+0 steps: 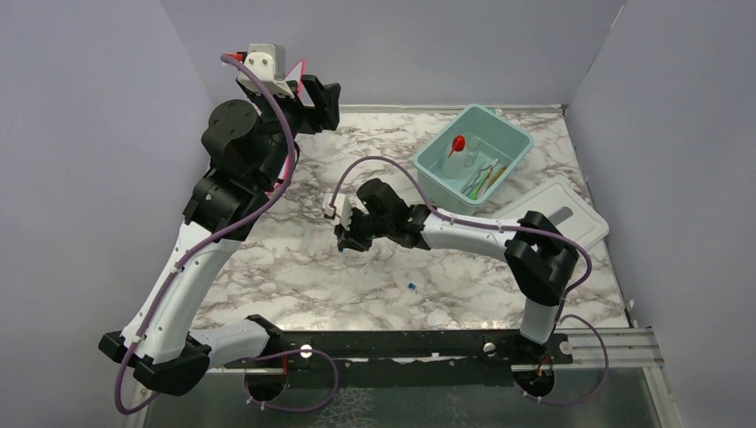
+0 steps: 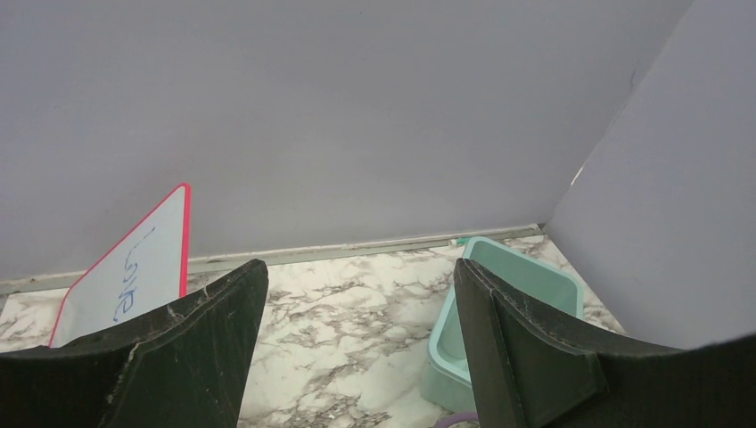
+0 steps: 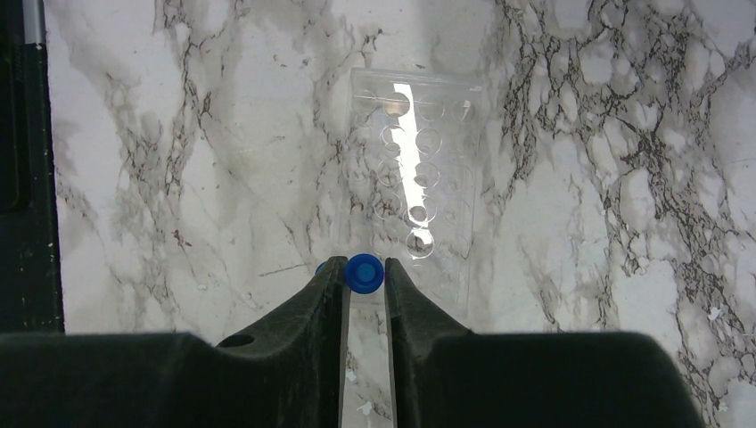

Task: Organize the chemistry lab equipment

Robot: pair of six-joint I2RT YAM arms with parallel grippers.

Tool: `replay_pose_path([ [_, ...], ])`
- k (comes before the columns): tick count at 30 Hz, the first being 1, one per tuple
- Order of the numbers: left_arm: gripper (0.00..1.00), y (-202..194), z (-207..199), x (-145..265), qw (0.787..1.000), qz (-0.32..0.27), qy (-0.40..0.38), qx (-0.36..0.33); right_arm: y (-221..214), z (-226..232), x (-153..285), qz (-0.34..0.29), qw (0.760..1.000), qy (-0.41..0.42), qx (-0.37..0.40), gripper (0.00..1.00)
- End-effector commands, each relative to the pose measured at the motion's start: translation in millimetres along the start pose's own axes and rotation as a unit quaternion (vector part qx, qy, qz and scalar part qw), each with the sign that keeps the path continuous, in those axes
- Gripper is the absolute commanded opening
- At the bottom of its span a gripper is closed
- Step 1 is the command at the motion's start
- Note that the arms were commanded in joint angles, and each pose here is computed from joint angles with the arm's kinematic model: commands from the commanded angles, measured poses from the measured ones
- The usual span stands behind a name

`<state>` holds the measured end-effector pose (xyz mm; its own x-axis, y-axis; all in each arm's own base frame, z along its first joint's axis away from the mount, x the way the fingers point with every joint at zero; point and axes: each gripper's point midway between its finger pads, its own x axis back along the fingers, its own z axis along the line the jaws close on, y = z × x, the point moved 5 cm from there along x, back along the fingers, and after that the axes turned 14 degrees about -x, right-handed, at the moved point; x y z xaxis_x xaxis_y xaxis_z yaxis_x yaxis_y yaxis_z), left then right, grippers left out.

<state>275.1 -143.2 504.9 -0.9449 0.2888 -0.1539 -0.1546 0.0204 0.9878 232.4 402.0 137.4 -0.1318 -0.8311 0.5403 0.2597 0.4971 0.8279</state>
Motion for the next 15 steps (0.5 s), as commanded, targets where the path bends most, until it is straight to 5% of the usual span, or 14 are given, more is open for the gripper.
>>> replay_pose_path([
  [1,0.79,5.4,1.4,5.9,1.0,-0.008,-0.002,0.003,-27.1,-0.5,-4.7,0.051,0.998,-0.005,-0.025,0.25],
  [15,0.79,1.4,0.3,3.4,1.0,-0.002,-0.002,0.004,-22.6,-3.4,-1.3,0.052,0.997,-0.025,-0.045,0.3],
])
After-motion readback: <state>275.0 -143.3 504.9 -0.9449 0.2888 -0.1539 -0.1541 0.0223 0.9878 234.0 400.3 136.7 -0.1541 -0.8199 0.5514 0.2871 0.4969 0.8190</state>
